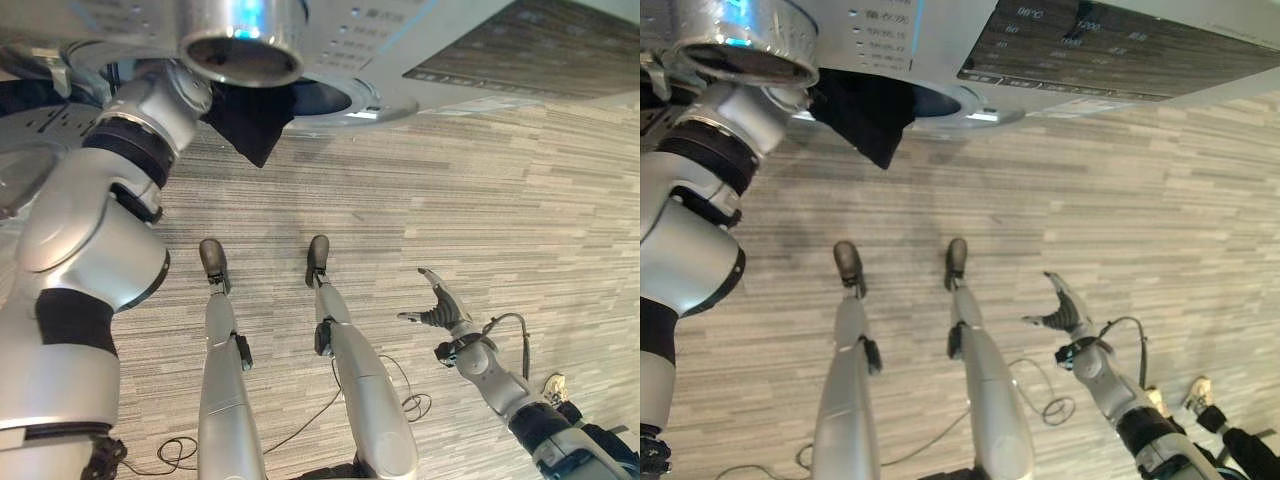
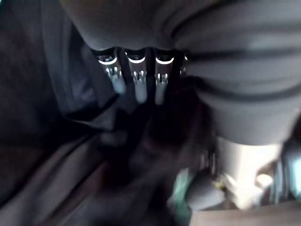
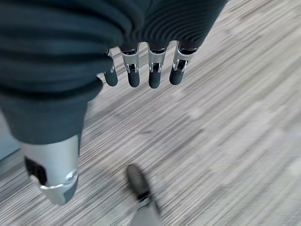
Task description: Grab the laundry basket,head to the washer,open it,put in the laundry and shut it.
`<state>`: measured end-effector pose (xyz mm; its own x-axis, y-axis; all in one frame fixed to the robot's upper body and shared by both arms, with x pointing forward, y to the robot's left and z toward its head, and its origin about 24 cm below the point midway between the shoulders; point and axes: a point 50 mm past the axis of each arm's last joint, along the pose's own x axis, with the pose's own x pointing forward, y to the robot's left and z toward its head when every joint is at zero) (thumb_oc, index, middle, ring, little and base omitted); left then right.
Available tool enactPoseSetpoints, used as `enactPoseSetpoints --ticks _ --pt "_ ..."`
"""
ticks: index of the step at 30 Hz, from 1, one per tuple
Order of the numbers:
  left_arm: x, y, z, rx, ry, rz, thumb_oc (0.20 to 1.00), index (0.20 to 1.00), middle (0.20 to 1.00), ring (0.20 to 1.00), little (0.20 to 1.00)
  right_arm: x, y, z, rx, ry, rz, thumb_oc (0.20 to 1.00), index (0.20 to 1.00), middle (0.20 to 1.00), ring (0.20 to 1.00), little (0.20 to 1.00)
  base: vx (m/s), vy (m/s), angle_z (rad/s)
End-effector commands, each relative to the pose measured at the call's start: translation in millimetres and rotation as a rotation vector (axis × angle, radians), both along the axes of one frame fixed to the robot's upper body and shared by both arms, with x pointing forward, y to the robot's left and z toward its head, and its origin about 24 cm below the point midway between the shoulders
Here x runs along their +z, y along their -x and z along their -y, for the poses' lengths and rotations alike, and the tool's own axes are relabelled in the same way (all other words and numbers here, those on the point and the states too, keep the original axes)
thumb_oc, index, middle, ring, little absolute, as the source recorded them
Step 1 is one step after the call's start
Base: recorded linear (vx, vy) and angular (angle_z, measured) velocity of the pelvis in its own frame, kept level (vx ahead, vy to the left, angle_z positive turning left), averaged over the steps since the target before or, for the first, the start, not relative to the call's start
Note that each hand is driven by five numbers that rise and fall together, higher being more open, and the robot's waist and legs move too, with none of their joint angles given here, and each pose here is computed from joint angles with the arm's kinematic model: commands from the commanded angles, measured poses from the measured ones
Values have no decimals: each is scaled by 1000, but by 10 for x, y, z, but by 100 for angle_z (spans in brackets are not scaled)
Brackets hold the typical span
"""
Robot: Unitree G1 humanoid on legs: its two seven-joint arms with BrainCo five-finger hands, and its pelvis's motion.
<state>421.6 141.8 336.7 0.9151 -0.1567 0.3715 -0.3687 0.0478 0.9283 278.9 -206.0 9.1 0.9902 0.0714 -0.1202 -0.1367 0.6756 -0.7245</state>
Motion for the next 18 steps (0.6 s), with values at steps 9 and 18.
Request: enactPoseSetpoints --ticks 9,18 --pt "188 201 673 -315 33 64 1000 1000 1000 1000 1000 -306 348 288 -48 61 -168 1000 1000 1000 1000 1000 -6 1 1" --pt "-620 437 398 -459 342 99 1000 1000 1000 1000 1000 -518 354 53 -93 2 -200 1000 1000 1000 1000 1000 -7 11 6"
